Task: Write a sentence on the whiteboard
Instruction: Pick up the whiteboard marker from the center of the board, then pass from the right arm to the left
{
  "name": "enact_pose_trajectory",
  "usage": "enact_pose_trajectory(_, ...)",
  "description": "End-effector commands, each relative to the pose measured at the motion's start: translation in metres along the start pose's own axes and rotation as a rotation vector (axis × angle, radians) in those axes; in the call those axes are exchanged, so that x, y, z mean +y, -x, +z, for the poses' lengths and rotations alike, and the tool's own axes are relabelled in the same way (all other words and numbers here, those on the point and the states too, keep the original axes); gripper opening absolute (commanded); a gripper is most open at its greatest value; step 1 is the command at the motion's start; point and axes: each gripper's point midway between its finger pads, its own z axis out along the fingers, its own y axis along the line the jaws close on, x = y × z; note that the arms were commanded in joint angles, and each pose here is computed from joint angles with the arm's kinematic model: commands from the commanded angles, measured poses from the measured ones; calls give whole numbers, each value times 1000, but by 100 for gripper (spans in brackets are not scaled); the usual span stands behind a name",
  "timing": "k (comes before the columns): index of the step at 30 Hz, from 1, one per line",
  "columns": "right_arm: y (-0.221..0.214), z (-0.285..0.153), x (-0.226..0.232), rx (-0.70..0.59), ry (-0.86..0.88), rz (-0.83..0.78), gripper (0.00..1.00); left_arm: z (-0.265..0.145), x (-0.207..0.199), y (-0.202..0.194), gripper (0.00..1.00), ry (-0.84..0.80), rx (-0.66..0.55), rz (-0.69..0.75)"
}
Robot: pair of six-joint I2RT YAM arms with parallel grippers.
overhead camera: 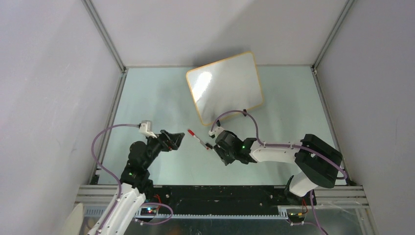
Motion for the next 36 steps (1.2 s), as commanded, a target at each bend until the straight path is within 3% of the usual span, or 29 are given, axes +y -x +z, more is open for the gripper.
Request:
enact_pose_trajectory(1,1,6,-5,8,-55,27,35,1,-6,2,99,-34,-10,13)
enact_pose_trajectory(4,0,3,-10,7,-85,34,7,1,-8,1,98,-49,-3,14)
enact_pose_trajectory(6,8,-5,-11,-23,-95,40,0,2,-11,-1,97,-69,4,16)
enact_pose_trajectory(11,37,-38,-7,-144,-47,65,0,3,-29,-5,96,-152,34,-80)
enact_pose_trajectory(17,69,-82,5,-274,113,120,0,4,-80,1,92,-284,72,-223)
enact_pose_trajectory(23,84,-109,29,-342,286,105,0,8,-119,8,89,-335,105,-238)
enact_pose_trajectory(27,88,-121,43,-362,376,76,0,14,-131,9,82,-348,138,-248)
enact_pose_trajectory(30,89,-125,48,-369,403,63,0,17,-135,4,74,-350,162,-247)
enact_pose_trajectory(36,90,-132,52,-383,424,48,0,20,-134,0,69,-326,176,-259)
